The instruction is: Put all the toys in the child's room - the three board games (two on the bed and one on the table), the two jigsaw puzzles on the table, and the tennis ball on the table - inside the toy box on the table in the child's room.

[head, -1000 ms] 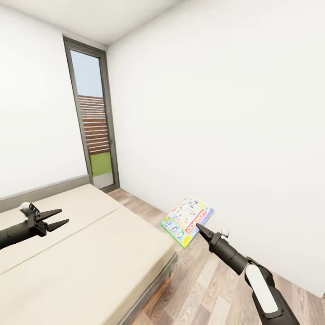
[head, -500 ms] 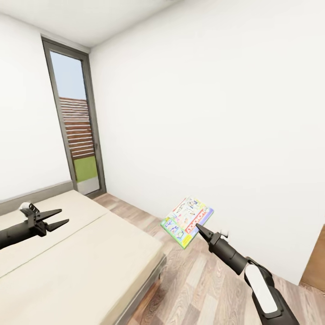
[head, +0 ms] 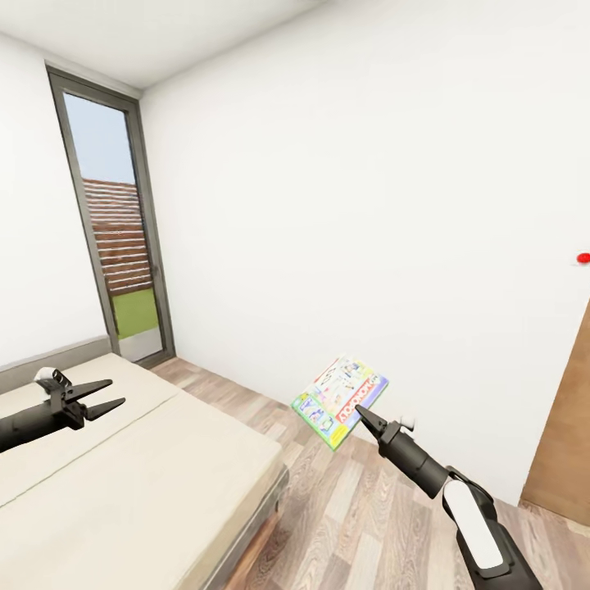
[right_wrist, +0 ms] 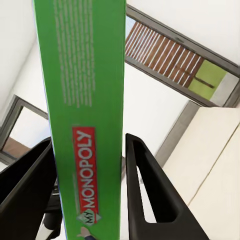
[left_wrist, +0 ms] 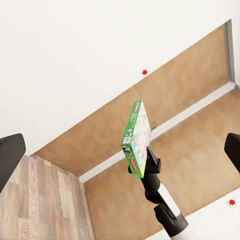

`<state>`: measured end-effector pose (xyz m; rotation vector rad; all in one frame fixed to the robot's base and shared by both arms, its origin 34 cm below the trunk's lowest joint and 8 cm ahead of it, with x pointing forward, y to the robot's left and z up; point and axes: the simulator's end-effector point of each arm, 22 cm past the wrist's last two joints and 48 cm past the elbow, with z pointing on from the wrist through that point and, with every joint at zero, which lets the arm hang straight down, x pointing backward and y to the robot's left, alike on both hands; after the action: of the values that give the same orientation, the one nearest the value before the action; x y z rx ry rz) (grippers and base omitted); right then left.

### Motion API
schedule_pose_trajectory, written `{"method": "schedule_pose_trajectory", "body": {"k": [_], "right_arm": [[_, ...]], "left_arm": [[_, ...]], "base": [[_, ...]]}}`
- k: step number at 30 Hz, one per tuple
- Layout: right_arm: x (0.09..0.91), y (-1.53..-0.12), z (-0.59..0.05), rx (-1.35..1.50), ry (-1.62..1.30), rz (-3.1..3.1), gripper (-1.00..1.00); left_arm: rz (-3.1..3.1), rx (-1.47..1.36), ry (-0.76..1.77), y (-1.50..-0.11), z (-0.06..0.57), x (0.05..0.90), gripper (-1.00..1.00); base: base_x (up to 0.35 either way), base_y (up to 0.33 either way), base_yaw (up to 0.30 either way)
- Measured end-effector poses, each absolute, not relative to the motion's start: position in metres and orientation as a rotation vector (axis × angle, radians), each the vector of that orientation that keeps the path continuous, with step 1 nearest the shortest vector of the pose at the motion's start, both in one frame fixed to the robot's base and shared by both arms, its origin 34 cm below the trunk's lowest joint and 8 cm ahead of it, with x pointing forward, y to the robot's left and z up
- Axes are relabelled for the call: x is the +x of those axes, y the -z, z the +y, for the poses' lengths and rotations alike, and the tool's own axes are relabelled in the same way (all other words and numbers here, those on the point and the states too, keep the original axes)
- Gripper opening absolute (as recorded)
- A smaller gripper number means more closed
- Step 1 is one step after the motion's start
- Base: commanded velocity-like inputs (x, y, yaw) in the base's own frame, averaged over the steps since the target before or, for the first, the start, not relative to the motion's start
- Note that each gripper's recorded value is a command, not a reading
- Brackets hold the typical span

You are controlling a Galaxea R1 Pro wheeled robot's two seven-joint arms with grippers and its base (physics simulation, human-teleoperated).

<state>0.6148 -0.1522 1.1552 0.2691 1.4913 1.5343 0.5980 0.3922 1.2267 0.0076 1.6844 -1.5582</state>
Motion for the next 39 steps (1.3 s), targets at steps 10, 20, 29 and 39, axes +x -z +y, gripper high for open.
{"method": "schedule_pose_trajectory", "body": {"k": [10,20,29,39], "right_arm": [[0.6154,-1.1548,-0.1540,0.274,-1.532,1.490,-1.00],[0.6159,-1.1538,-0.1546,0.276,-1.529,1.492,-1.00],[0.6160,-1.1538,-0.1550,0.278,-1.528,1.491,-1.00],[0.6165,-1.1532,-0.1552,0.279,-1.527,1.492,-1.00]], "left_arm": [[1.684,0.008,1.559,-1.2269,0.3921,0.5981,1.00],[1.684,0.008,1.559,-1.2267,0.3920,0.5984,1.00],[1.684,0.007,1.560,-1.2269,0.3920,0.5982,1.00],[1.684,0.007,1.559,-1.2266,0.3920,0.5987,1.00]], "base": [[0.000,0.000,-0.242],[-0.023,0.006,-0.271],[-0.097,0.031,-0.273],[-0.080,0.021,-0.273]]}}
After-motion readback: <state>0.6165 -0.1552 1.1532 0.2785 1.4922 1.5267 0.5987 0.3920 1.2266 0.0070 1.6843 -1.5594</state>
